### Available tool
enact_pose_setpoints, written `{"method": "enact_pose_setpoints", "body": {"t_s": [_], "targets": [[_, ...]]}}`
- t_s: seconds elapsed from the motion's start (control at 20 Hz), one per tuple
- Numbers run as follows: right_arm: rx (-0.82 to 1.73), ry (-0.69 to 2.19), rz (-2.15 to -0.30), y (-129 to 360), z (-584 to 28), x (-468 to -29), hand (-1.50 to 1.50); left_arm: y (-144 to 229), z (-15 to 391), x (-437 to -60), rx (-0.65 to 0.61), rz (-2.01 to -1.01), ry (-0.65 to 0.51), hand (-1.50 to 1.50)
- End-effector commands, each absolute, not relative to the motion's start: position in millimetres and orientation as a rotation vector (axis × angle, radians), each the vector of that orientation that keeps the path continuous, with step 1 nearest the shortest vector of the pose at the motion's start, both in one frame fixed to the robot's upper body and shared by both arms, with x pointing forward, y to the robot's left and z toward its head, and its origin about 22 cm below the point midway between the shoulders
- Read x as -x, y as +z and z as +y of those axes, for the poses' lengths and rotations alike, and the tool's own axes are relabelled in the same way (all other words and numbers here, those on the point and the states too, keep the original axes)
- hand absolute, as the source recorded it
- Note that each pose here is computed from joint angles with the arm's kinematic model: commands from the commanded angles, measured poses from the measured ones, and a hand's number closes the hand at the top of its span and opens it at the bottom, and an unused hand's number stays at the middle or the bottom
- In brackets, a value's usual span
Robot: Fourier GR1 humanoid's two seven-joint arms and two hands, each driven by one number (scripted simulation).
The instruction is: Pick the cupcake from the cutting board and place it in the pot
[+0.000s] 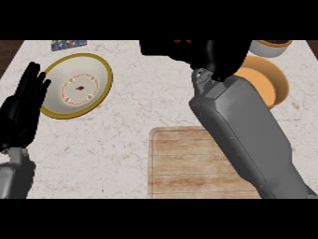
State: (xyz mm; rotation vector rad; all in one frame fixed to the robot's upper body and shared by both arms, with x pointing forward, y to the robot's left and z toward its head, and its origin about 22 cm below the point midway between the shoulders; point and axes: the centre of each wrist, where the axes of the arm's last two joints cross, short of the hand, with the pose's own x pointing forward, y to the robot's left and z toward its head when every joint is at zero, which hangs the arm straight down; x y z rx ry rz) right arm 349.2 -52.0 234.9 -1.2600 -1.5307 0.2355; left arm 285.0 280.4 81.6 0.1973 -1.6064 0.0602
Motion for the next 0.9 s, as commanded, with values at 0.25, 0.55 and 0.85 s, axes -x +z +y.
{"method": "enact_pose_setpoints", "body": {"t_s": [0.25,0.55,0.85], "targets": [[1.253,0.072,-1.414,200,-117,-382,1.5,94,296,-290,-0.206,-1.615,0.073,0.0],[1.58,0.214,-1.244,166,-176,-397,1.5,85,272,-279,-0.184,-1.617,0.06,0.0],[1.626,0.256,-1.138,140,-226,-421,1.5,92,283,-282,-0.17,-1.62,0.067,0.0]]}}
